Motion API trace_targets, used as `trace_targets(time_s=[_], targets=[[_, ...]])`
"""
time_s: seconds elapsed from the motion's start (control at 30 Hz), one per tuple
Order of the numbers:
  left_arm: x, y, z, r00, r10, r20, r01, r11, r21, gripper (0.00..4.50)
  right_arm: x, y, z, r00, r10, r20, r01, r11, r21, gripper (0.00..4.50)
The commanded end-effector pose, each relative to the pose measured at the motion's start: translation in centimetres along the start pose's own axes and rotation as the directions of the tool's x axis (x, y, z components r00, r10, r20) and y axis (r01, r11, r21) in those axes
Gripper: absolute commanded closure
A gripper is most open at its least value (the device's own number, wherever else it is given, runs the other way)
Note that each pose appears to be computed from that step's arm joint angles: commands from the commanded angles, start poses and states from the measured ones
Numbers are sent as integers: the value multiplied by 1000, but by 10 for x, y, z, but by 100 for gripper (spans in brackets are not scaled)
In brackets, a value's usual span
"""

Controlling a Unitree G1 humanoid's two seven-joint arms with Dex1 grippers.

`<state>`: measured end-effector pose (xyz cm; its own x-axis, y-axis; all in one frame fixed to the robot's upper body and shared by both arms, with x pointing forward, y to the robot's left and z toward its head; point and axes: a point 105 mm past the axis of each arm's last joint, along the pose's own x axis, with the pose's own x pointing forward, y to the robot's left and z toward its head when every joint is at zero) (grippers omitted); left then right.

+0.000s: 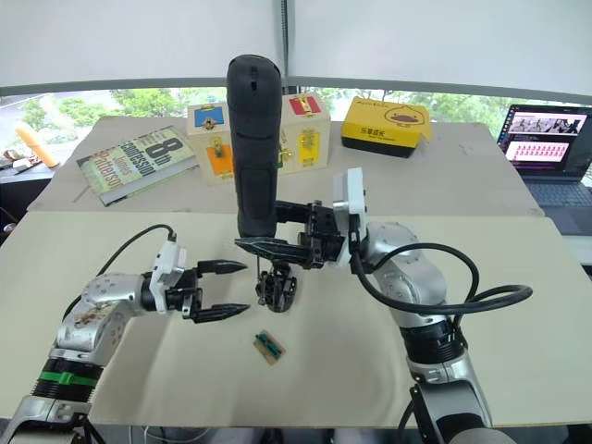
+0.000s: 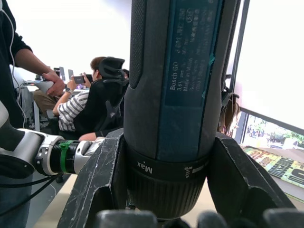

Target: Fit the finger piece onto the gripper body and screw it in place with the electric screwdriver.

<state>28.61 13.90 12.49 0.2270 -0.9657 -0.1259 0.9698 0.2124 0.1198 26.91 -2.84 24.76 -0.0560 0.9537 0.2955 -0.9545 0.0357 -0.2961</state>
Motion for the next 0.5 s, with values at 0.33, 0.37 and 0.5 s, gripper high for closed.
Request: trace_targets(time_s=[0.33,0.37,0.5], targets=[[9,-2,-1,998,-55,-14,56,997,49,0,3,6,8,999,47,5,-47,998,-38,255],[9,-3,-1,998,-57,-13,57,997,50,0,3,6,8,999,45,3,-45,998,-39,255],[12,-4,2,998,-62,-8,63,997,53,0,2,6,5,999,48,-8,-49,998,-41,255]])
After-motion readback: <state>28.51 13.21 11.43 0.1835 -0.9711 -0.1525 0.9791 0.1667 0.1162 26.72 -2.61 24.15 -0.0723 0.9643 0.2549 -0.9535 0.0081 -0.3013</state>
